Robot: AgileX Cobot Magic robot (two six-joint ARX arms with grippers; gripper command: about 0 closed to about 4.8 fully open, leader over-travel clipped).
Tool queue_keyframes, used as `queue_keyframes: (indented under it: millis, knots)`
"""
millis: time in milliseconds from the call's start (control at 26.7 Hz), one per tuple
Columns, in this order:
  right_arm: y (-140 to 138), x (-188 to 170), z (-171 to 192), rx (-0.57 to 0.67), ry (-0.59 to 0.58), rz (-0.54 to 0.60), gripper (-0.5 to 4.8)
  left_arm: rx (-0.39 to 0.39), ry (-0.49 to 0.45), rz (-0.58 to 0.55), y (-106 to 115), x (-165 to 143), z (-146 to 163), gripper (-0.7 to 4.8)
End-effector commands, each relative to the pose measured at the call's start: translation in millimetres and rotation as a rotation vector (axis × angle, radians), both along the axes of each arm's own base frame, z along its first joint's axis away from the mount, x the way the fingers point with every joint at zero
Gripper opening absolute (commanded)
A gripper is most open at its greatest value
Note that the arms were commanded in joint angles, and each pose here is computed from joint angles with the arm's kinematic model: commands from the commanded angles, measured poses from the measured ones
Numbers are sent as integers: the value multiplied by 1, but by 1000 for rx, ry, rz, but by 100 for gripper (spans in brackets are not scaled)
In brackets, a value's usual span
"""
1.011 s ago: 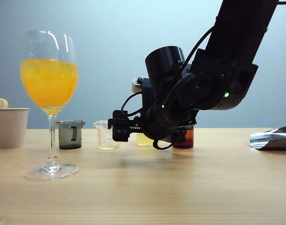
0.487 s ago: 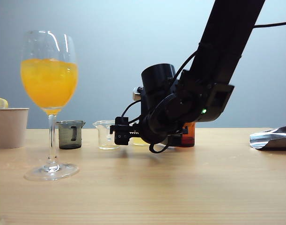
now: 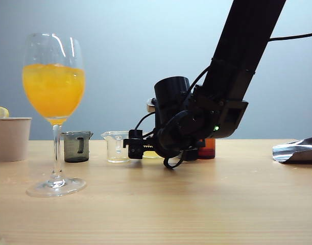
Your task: Pick up the third measuring cup from the left, pour the pineapple juice inside into the goblet, and finally put the measuring cup back in its original place.
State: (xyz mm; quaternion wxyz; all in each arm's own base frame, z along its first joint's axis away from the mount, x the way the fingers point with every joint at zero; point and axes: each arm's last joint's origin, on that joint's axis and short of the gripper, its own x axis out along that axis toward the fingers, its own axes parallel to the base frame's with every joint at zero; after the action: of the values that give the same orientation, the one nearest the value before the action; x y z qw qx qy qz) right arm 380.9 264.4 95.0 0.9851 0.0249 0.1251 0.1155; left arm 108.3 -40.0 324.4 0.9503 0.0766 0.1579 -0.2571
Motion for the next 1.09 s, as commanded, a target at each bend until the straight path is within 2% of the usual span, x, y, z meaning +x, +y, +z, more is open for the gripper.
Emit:
queue_keyframes:
  millis: [37, 936, 1086]
  knots:
    - [-5, 4, 2, 11, -16, -19, 479, -5, -8, -6, 0, -1, 3, -5]
    - [-7, 7, 4, 14, -36, 20, 479, 5, 20, -4, 0, -2, 0, -6]
    - [-3, 21, 12, -24, 19, 15, 479, 26, 87, -3, 1, -4, -6, -6]
